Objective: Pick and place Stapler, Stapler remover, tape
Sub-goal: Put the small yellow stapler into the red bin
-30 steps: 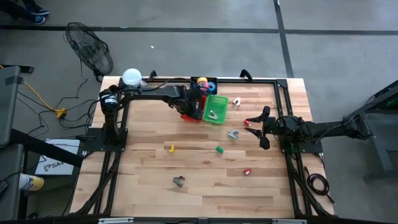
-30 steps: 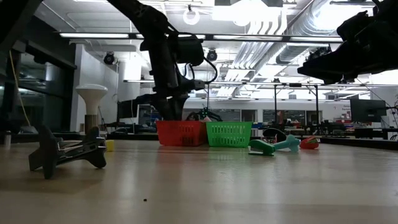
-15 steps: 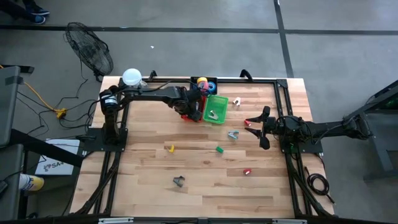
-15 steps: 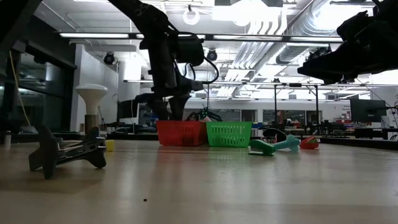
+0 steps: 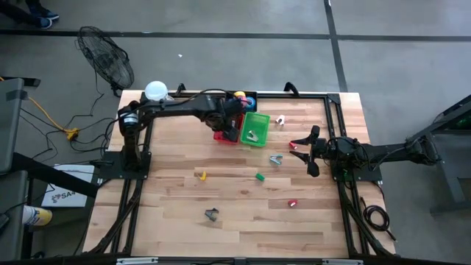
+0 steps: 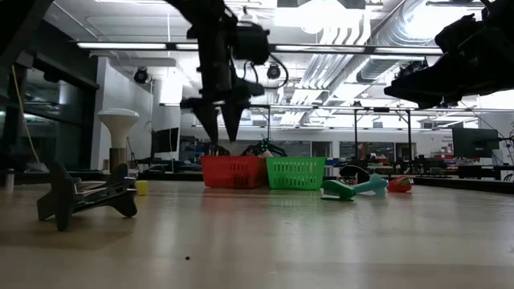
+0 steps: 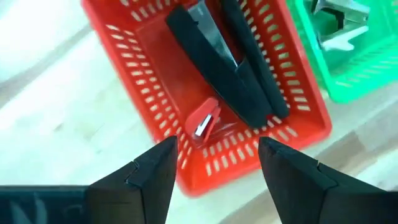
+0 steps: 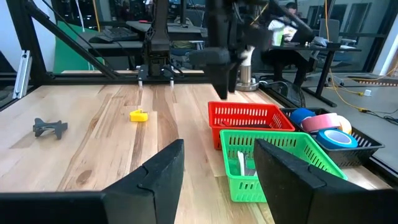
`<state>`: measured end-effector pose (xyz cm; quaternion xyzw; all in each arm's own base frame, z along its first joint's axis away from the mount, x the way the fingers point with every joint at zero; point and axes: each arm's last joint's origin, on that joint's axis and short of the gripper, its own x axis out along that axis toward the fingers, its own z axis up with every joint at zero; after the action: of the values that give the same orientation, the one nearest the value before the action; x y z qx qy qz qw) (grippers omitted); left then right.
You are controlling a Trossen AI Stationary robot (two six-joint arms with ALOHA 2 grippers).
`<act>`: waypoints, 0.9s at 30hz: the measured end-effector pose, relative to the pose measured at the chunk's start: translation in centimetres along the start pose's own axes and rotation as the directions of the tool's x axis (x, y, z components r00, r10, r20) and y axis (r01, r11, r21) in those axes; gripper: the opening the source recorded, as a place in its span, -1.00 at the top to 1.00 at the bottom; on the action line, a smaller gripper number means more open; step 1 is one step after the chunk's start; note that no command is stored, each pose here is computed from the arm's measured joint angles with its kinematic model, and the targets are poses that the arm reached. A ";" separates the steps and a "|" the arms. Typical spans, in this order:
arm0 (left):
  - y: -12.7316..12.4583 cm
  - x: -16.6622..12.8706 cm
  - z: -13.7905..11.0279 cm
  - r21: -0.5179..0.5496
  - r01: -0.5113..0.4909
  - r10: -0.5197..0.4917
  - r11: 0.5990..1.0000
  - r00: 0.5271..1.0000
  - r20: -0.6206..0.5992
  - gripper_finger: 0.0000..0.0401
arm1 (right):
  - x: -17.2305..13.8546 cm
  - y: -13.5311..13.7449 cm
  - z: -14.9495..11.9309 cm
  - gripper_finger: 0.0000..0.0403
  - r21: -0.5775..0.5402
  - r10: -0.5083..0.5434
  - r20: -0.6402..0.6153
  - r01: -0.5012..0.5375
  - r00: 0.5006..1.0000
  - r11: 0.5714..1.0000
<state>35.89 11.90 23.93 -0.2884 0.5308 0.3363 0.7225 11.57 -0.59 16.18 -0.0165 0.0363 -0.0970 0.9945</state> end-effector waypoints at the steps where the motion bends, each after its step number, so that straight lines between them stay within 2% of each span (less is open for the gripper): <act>1: -0.2 -0.5 -0.1 0.008 -0.018 0.018 1.000 1.000 -0.002 -0.08 | 0.0 0.0 0.0 0.08 0.000 0.000 -0.001 0.000 1.000 1.000; 6: -1.3 -2.0 -1.8 -0.007 -0.107 0.106 0.994 0.993 -0.059 -0.08 | 0.0 0.0 0.0 0.08 0.000 0.000 0.000 0.000 1.000 1.000; 11: -3.2 -2.8 -5.6 -0.046 -0.278 0.273 0.959 0.957 -0.097 -0.08 | 0.0 0.0 0.0 0.08 0.000 0.000 -0.001 0.000 1.000 1.000; 15: -5.2 -2.9 -9.1 -0.122 -0.346 0.338 0.930 0.937 -0.083 -0.08 | 0.0 0.0 0.0 0.08 0.000 0.000 0.000 0.000 1.000 1.000; 19: -7.3 -3.1 -12.6 -0.228 -0.353 0.359 0.907 0.933 -0.014 -0.08 | 0.0 0.0 0.0 0.08 0.000 0.000 0.000 0.000 1.000 1.000; 27: -9.9 -3.1 -19.3 -0.465 -0.251 0.346 0.849 0.929 0.129 -0.08 | 0.0 0.0 0.0 0.08 0.000 0.000 0.000 0.000 1.000 1.000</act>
<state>32.05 -9.57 22.26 -0.3211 0.4007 0.5845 0.6282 11.57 -0.59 16.17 -0.0166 0.0365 -0.0970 0.9945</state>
